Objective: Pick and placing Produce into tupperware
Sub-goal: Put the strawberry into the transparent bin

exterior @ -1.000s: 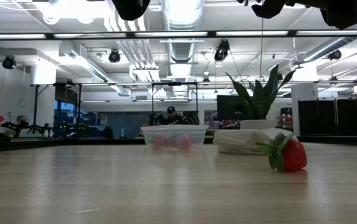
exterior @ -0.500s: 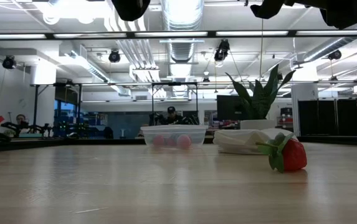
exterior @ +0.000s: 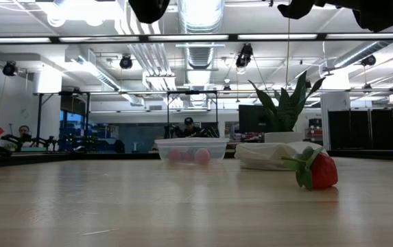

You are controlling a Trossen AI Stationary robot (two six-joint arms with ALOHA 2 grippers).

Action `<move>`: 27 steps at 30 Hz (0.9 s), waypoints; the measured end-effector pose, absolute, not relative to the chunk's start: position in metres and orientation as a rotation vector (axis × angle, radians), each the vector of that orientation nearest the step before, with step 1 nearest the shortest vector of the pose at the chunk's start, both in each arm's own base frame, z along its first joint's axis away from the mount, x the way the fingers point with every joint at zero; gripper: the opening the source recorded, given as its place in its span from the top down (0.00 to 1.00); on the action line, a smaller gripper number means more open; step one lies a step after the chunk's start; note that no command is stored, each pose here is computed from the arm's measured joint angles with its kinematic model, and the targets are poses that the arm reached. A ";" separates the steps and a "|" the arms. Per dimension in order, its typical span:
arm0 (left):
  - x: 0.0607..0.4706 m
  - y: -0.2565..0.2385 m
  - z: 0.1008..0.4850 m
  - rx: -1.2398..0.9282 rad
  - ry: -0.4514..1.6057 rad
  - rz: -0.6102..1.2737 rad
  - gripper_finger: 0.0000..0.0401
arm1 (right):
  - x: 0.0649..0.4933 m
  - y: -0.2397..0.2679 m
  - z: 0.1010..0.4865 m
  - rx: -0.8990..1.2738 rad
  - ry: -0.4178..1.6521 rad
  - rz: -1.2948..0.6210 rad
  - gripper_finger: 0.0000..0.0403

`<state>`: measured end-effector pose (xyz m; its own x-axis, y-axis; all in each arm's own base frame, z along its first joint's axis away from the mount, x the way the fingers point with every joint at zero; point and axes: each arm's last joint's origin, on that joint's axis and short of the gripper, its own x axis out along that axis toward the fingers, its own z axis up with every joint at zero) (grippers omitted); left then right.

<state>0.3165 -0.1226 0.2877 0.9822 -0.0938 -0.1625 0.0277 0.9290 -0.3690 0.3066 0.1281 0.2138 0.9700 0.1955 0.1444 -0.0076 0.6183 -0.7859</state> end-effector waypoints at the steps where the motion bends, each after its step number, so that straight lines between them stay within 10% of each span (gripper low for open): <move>1: 0.316 -0.121 0.289 -0.366 0.176 -0.064 0.41 | 0.307 0.128 0.214 -0.898 -0.219 0.107 0.67; 13: 0.287 -0.112 0.310 0.235 0.217 -0.205 0.29 | 0.301 0.126 0.226 -0.909 -0.190 -0.040 0.66; 27: 0.282 -0.103 0.307 0.356 0.298 -0.119 0.33 | 0.296 0.122 0.239 -0.640 -0.195 -0.077 0.66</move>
